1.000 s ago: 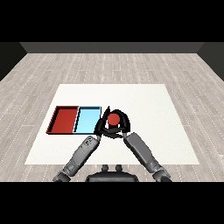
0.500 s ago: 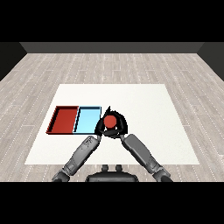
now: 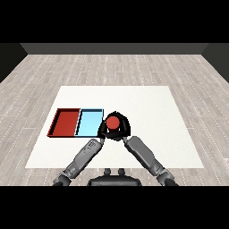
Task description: Pick the red can and put it in the red box
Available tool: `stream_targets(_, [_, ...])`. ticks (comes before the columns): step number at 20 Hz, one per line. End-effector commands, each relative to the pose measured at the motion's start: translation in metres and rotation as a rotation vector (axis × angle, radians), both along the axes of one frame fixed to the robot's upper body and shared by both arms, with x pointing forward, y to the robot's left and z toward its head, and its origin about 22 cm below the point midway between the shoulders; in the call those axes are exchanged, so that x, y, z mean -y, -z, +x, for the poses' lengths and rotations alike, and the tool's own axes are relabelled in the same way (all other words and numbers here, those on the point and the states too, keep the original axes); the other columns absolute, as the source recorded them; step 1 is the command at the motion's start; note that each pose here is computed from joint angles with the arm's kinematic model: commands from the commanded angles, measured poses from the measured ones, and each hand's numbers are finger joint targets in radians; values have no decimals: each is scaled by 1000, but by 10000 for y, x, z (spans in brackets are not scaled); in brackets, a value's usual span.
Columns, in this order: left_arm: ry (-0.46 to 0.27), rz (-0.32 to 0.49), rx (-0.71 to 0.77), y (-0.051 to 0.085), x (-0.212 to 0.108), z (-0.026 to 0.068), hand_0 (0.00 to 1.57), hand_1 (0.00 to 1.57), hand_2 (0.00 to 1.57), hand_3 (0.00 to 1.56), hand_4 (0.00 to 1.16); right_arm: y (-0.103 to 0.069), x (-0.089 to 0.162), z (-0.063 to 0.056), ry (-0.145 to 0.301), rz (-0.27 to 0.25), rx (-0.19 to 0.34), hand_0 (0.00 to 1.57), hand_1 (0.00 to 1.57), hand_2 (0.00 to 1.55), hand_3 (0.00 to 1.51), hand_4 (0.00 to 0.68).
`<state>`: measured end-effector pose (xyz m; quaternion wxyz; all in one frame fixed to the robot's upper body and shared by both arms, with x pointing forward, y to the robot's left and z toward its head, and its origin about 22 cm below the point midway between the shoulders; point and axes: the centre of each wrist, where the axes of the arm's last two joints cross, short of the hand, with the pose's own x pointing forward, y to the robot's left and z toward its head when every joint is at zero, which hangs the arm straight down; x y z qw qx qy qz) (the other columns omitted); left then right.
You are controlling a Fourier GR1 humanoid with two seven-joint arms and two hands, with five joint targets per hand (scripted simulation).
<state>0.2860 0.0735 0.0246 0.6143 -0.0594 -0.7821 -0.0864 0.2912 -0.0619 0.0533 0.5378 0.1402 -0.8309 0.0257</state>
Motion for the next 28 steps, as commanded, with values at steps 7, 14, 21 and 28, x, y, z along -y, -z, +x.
stream_targets(7, [-41, 29, -14, -147, 177, 50, 1571, 1571, 1452, 1300, 881, 89, -103, -16, -53, 42, 2, 1478, 1478, 1437, 1390, 558])
stream_targets(14, [-53, 20, -2, -94, 181, 12, 1571, 1571, 1522, 1426, 880, -86, -145, -146, -38, 27, 30, 1516, 1516, 1460, 1398, 544])
stream_targets(21, [-56, -41, 15, -179, 20, -66, 1571, 1571, 1556, 1489, 1119, -5, -127, -58, -103, 80, -1, 1255, 1255, 1262, 1195, 0])
stream_targets(28, [-51, -24, 15, -55, 244, -30, 1571, 1571, 1569, 1491, 1140, -5, -41, -193, -96, 53, 33, 0, 0, 0, 0, 0])
